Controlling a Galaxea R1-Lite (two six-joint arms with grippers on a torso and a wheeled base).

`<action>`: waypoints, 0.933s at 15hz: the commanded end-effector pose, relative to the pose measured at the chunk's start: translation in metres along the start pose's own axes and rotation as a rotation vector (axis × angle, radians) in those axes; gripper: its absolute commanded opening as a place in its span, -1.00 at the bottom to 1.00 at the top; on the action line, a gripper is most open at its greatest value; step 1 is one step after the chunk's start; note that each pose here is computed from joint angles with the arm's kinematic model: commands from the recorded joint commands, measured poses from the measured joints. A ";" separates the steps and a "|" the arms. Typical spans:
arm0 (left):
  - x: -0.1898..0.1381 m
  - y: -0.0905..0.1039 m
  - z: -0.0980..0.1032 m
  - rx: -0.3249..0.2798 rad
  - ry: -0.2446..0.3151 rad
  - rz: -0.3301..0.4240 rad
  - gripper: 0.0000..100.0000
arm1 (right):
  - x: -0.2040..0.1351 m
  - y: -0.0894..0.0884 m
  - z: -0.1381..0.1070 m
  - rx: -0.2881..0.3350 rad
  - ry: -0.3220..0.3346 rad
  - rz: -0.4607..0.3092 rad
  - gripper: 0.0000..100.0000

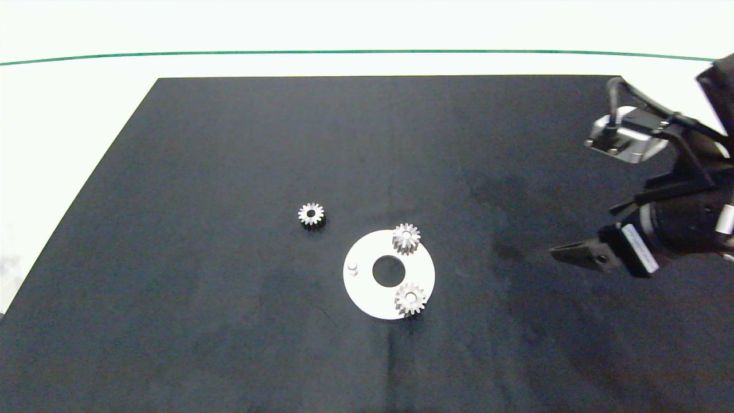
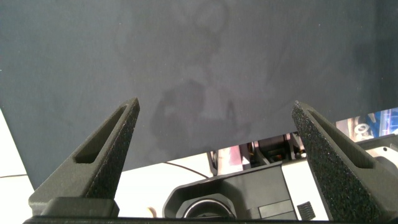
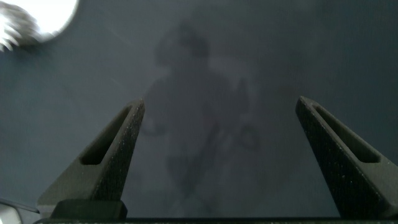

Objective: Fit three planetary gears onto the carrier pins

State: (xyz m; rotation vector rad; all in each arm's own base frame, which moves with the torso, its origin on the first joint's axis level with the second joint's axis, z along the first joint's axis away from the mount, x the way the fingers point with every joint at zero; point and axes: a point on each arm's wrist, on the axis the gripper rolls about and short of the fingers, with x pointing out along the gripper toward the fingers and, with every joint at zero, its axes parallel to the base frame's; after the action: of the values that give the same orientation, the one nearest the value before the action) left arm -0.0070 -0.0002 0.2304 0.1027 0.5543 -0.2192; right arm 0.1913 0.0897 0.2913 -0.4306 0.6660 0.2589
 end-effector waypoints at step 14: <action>0.073 -0.016 0.077 0.144 0.003 -0.215 1.00 | -0.088 -0.023 -0.108 0.177 -0.103 -0.234 1.00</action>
State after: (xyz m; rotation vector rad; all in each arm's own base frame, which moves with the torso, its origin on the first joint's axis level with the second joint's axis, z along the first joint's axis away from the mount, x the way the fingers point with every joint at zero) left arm 0.0678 -0.0268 0.2622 0.1553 0.4860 -0.4186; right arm 0.0771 0.0123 0.2784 -0.3207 0.5324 0.0089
